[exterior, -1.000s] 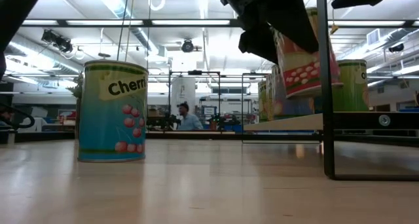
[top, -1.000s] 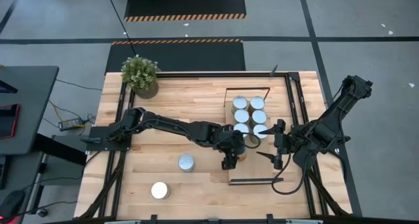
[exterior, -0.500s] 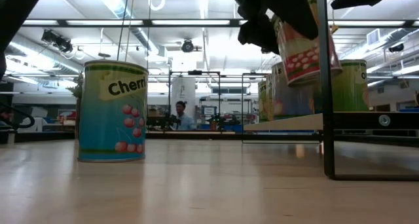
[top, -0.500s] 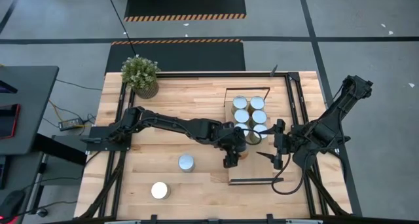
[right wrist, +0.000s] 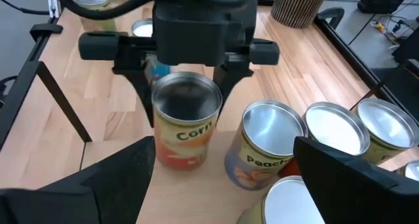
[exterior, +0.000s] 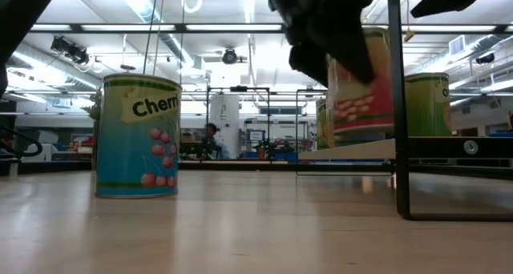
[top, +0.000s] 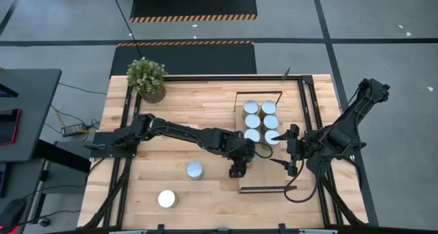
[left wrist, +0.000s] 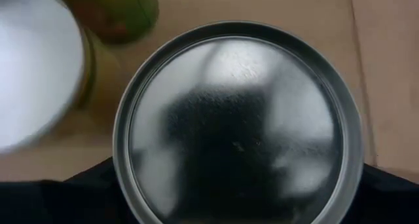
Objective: Pick and place cans onto a shelf
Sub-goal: Put the canned corn on the shelf, then put the canned cherries on the shelf
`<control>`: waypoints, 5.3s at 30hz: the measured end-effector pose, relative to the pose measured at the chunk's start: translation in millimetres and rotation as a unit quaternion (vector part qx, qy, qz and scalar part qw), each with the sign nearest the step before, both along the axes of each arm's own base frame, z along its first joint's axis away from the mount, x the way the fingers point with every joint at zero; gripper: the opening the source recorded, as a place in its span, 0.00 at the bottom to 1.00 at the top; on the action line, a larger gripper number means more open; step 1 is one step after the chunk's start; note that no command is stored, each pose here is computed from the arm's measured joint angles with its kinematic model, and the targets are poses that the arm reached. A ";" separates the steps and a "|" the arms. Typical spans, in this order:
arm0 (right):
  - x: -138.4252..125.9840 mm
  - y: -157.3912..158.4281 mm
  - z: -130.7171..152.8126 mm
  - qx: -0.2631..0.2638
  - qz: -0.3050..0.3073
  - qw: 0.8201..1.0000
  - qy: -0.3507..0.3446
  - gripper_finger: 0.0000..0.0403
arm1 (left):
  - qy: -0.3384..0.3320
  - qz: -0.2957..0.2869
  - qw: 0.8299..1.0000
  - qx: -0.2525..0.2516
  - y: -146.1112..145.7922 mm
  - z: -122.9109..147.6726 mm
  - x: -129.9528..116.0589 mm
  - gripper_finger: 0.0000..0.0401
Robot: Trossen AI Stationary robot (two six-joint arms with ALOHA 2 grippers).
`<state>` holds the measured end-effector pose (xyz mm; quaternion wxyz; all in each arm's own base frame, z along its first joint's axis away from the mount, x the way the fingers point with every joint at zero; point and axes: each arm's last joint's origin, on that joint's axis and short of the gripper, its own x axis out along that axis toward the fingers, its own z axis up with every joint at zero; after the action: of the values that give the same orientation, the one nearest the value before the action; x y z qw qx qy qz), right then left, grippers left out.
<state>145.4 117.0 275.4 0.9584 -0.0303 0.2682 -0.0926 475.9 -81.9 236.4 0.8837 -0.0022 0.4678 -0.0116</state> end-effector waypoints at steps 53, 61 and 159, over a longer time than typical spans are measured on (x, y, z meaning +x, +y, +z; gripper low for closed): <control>1.2 1.4 0.0 0.010 0.000 1.000 -0.004 0.92 | -0.025 -0.083 0.996 0.039 -10.6 -1.0 3.8 0.78; 1.6 1.7 0.5 0.009 -0.001 1.000 -0.007 0.92 | -0.025 -0.071 0.997 0.034 -10.4 -1.1 3.8 0.78; 3.9 4.4 3.5 0.009 0.013 1.000 -0.020 0.92 | 0.163 -0.053 0.972 0.158 -70.6 56.0 -78.3 0.98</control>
<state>149.3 121.3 279.0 0.9649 -0.0238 0.2495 -0.0781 397.5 -152.5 292.4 0.7827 0.1602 0.6013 0.0161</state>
